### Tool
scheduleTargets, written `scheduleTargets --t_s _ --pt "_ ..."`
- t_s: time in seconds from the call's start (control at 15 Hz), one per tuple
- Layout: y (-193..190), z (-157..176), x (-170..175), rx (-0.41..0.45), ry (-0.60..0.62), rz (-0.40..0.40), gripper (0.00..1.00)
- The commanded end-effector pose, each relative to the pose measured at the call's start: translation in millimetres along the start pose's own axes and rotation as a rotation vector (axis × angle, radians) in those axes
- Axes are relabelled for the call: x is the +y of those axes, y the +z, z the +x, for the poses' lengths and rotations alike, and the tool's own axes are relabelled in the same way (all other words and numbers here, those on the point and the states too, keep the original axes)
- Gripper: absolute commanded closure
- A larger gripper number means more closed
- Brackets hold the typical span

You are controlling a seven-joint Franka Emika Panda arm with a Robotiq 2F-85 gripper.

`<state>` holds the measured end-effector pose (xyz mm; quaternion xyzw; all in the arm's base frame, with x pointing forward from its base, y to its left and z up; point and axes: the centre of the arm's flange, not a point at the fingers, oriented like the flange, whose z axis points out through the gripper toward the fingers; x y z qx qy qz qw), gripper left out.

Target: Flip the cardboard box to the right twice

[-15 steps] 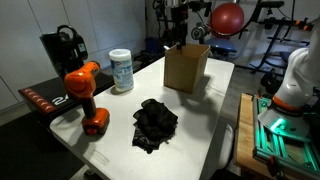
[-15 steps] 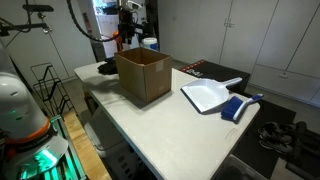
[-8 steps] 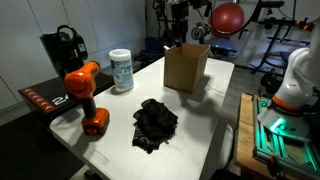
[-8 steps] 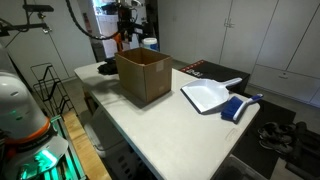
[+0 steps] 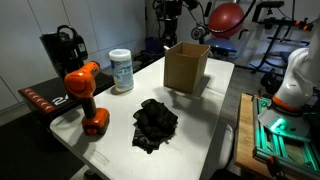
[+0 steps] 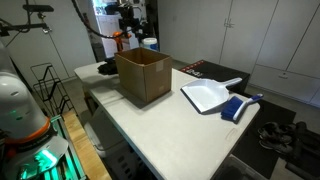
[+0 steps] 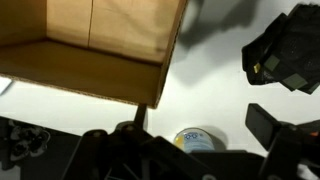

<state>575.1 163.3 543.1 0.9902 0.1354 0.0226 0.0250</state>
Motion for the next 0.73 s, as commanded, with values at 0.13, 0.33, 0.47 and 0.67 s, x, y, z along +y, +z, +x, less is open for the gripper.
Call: scheduleTargets --t_s 0.13,0.33,0.47,0.67 --pt "0.4 14.0 -7.8 0.067 -0.101 0.001 0.00" --pt "0.8 15.5 -7.5 0.071 -0.106 0.001 0.00" --pt "0.2 15.3 -7.4 0.072 -0.105 0.001 0.00" --pt "0.2 15.3 -7.3 0.073 -0.105 0.001 0.00"
